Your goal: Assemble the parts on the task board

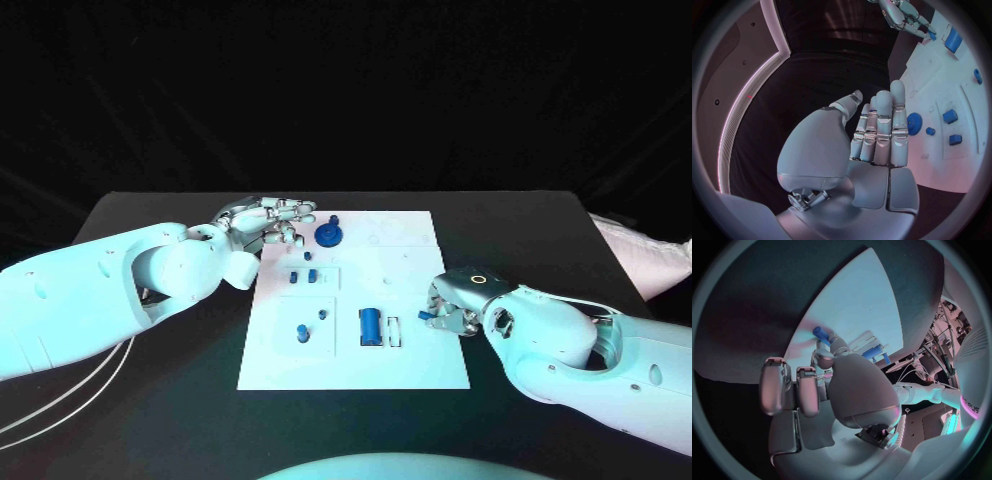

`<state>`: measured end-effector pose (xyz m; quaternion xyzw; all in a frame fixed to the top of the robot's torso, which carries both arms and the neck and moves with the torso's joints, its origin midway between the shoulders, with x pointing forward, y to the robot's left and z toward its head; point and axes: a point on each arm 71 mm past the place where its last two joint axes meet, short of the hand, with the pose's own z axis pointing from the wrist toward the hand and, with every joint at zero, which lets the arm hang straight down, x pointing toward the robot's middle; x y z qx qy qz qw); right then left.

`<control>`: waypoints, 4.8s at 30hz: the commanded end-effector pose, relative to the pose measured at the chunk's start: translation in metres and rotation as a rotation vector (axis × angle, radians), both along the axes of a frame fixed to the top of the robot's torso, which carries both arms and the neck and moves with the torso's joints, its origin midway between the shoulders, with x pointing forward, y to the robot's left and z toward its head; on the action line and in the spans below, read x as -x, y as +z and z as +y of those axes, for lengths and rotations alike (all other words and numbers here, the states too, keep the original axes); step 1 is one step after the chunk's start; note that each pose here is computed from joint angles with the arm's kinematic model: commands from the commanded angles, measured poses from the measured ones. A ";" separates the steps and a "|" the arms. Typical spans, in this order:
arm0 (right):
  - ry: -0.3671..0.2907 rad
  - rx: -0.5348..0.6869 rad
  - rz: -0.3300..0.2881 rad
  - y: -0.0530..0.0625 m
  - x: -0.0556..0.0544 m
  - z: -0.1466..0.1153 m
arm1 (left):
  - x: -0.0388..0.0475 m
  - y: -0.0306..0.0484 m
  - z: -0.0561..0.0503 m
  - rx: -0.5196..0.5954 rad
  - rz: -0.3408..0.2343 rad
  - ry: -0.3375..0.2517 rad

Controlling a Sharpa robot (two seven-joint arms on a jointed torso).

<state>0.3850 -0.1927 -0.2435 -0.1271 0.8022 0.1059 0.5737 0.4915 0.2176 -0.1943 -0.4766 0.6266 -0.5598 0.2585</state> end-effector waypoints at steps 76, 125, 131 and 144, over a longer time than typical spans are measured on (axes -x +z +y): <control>-0.177 -0.365 0.292 -0.004 0.007 0.022 | 0.0025 -0.0018 -0.005 0.007 0.004 -0.037; -0.130 -0.240 0.365 -0.023 -0.002 0.019 | 0.0012 -0.0033 -0.006 0.001 0.012 -0.042; -0.127 -0.239 0.377 -0.023 -0.002 0.018 | 0.0012 -0.0034 -0.006 -0.001 0.013 -0.042; -0.102 -0.506 0.300 -0.004 -0.002 0.012 | 0.0004 -0.0035 -0.003 -0.003 0.009 -0.031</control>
